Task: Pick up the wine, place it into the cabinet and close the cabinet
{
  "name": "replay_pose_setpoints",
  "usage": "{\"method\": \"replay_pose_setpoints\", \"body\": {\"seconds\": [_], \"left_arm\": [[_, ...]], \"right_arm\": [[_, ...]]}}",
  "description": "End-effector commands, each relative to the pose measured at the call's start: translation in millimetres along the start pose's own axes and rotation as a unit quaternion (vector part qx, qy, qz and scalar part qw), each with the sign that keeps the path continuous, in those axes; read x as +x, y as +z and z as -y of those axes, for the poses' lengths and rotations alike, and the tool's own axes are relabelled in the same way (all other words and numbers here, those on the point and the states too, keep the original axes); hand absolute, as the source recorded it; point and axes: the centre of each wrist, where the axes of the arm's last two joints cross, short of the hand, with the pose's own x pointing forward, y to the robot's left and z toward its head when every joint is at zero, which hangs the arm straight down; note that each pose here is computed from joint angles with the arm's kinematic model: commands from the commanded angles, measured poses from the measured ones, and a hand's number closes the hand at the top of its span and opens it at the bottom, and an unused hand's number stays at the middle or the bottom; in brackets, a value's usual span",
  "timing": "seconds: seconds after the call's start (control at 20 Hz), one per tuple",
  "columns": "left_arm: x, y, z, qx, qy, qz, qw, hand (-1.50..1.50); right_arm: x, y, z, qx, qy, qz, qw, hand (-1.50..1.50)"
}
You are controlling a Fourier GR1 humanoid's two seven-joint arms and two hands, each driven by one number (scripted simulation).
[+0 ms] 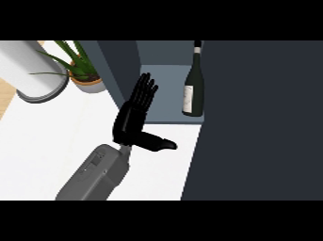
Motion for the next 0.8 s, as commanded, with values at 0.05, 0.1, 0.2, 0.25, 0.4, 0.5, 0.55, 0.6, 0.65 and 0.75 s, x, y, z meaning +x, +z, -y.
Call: {"method": "replay_pose_setpoints", "body": {"seconds": [0.05, 0.1, 0.2, 0.25, 0.4, 0.5, 0.55, 0.6, 0.65, 0.75], "left_arm": [[0.2, 45.9, 3.3, 0.017, 0.029, -0.007, 0.9994, -1.5], [16.7, 48.3, -7.9, 0.003, 0.014, 0.002, 0.9999, -1.5], [22.7, 63.2, -15.6, 0.012, 0.032, 0.001, 0.9994, -1.5], [8.8, 76.6, -4.9, 0.015, 0.041, -0.001, 0.9991, -1.5], [30.2, 84.7, -34.9, 0.01, 0.037, 0.01, 0.9992, -1.5], [31.3, 90.6, -44.9, 0.025, 0.031, 0.023, 0.999, -1.5], [37.5, 81.6, -52.6, 0.018, 0.023, 0.027, 0.9992, -1.5], [38.4, 91.9, -55.2, 0.021, 0.024, 0.026, 0.9992, -1.5], [46.8, 92.2, -58.2, 0.021, 0.016, 0.026, 0.9993, -1.5], [52.0, 100.6, -78.1, 0.027, 0.006, 0.04, 0.9988, -1.5]], "right_arm": [[47.6, 13.7, -1.5, 0.005, -0.057, 0.006, 0.998, -1.5], [48.1, 9.7, 3.9, 0.008, -0.052, 0.006, 0.999, -1.5], [53.9, 8.7, 7.0, 0.022, -0.044, 0.009, 0.999, -1.5], [48.1, 10.6, 4.8, 0.038, -0.044, 0.003, 0.998, -1.5], [44.9, 6.9, 4.3, 0.072, -0.045, 0.007, 0.996, -1.5], [54.8, 10.0, 5.4, 0.094, -0.051, -0.001, 0.994, -1.5], [51.3, 9.5, 2.2, 0.102, -0.061, 0.002, 0.993, -1.5], [37.7, 10.8, -3.7, 0.113, -0.079, -0.005, 0.99, -1.5], [42.0, 13.2, -2.3, 0.12, -0.085, -0.013, 0.989, -1.5], [43.5, 11.2, 1.3, 0.173, -0.069, -0.015, 0.982, -1.5]]}}
